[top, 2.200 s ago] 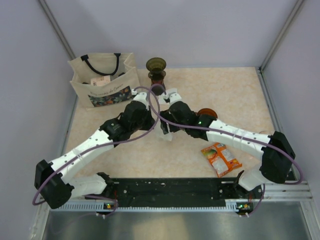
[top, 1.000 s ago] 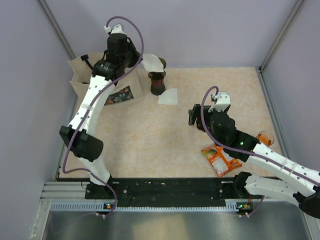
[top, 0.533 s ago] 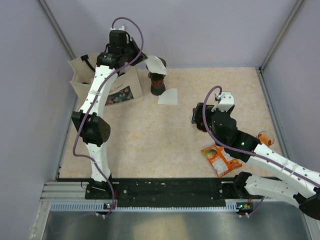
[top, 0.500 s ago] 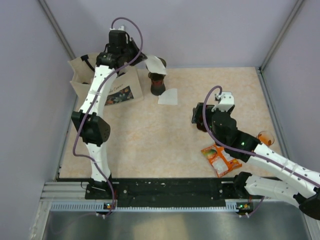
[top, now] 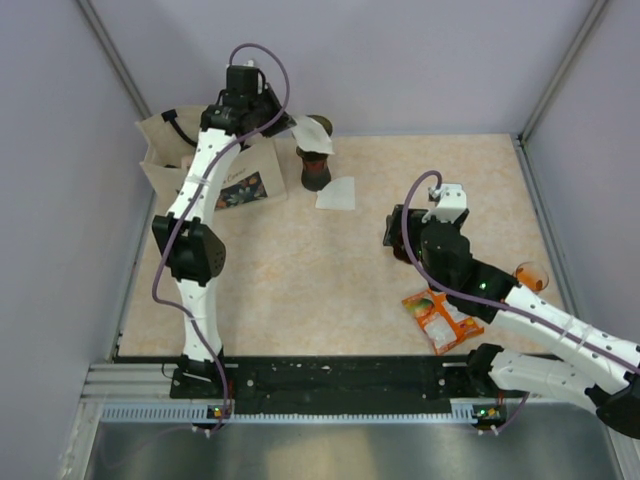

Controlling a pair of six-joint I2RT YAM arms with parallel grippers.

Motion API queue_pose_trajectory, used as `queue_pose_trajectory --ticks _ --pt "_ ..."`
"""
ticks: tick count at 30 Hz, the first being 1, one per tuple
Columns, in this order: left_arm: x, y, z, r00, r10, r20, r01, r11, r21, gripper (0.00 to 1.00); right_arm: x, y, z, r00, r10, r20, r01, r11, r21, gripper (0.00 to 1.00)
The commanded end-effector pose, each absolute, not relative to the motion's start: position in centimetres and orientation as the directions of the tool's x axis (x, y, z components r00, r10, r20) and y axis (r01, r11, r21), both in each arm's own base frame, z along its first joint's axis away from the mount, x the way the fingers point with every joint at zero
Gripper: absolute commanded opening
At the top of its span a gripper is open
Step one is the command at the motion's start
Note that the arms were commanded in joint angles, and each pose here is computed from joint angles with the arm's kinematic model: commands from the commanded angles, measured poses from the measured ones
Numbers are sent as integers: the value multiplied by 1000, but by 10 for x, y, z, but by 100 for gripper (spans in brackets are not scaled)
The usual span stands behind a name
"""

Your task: Place the coffee filter in the dripper

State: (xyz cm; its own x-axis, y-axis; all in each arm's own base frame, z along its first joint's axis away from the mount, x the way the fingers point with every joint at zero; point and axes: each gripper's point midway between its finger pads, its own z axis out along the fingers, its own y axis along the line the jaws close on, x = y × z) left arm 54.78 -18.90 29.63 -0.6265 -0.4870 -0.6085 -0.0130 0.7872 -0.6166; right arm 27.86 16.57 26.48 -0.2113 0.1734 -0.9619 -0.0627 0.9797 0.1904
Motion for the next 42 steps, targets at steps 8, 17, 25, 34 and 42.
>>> queue_pose_trajectory --ticks 8,17,25,34,42 --pt "573 -180 299 -577 -510 -639 -11 786 -618 0 283 166 263 -207 191 -960 -50 978 205 99" --pt "579 -173 298 -547 -516 -659 -36 801 -597 12 284 168 262 -207 189 -960 -53 978 204 99" --pt "578 -163 315 -502 -490 -713 -17 830 -558 62 284 168 260 -208 182 -961 -52 979 197 99" --pt "550 -166 347 -464 -383 -799 69 883 -464 79 285 168 258 -210 179 -961 -48 980 193 99" --pt "521 -196 377 -366 -224 -903 225 920 -320 85 285 165 257 -206 167 -964 -39 983 179 98"
